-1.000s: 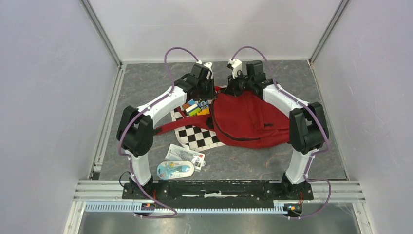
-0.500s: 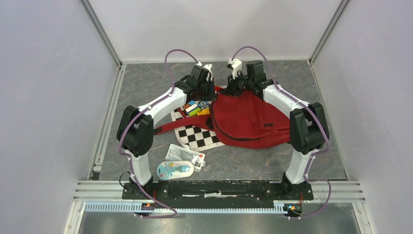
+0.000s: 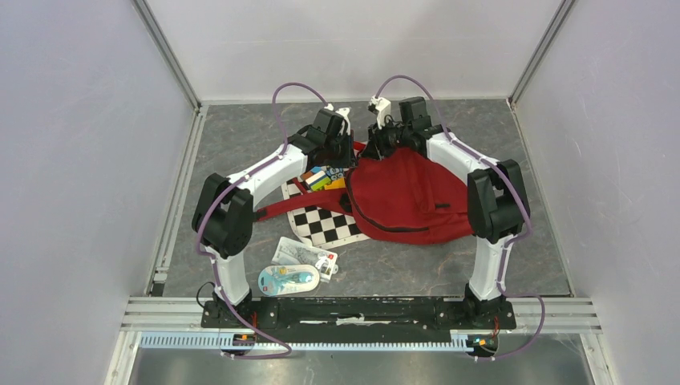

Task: Pack the student bag
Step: Zip the student bag at the center of the board.

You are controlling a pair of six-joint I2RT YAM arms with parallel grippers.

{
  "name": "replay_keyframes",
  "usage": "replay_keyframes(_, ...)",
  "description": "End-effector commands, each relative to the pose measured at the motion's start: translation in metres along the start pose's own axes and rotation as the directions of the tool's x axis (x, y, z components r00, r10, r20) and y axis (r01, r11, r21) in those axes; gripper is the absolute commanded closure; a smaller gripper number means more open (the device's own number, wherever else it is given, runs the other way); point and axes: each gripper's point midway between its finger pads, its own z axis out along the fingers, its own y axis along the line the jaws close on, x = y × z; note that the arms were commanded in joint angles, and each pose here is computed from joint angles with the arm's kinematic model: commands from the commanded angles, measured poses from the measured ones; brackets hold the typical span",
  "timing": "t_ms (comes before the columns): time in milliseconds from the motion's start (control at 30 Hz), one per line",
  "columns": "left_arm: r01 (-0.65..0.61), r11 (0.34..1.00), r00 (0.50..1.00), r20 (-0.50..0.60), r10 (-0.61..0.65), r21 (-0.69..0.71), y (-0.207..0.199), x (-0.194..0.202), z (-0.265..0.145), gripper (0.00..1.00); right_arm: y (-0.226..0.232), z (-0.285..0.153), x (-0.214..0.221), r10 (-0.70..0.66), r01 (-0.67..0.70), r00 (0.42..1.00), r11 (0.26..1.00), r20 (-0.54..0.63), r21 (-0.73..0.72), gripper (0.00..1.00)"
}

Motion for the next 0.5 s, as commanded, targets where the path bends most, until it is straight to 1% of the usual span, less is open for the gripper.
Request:
replay_keyframes(0, -0.058, 0.997, 0.998, 0.040, 0.056, 0.050, -0.013, -0.011, -0.015, 0.98, 0.000, 0.001, -0.007, -0.019, 0.019, 1.000, 0.999, 0.005, -0.028, 0.65)
replay_keyframes(133, -0.060, 0.997, 0.997, 0.041, 0.058, 0.048, -0.013, -0.012, -0.015, 0.98, -0.002, 0.005, -0.001, -0.001, 0.001, 1.000, 1.000, -0.020, -0.030, 0.64)
replay_keyframes(367, -0.060, 0.997, 0.997, 0.050, 0.058, 0.037, -0.011, -0.014, -0.016, 0.98, 0.004, 0.006, 0.018, 0.027, -0.030, 0.998, 0.998, -0.058, -0.056, 0.66)
replay_keyframes(433, -0.060, 0.997, 0.997, 0.051, 0.058, 0.039, -0.012, -0.014, -0.016, 0.98, 0.003, 0.007, 0.020, 0.030, -0.033, 0.998, 0.998, -0.061, -0.056, 0.71)
replay_keyframes(467, -0.060, 0.997, 0.997, 0.051, 0.058, 0.039, -0.012, -0.014, -0.016, 0.98, 0.003, 0.007, 0.020, 0.029, -0.033, 0.998, 0.998, -0.061, -0.054, 0.76)
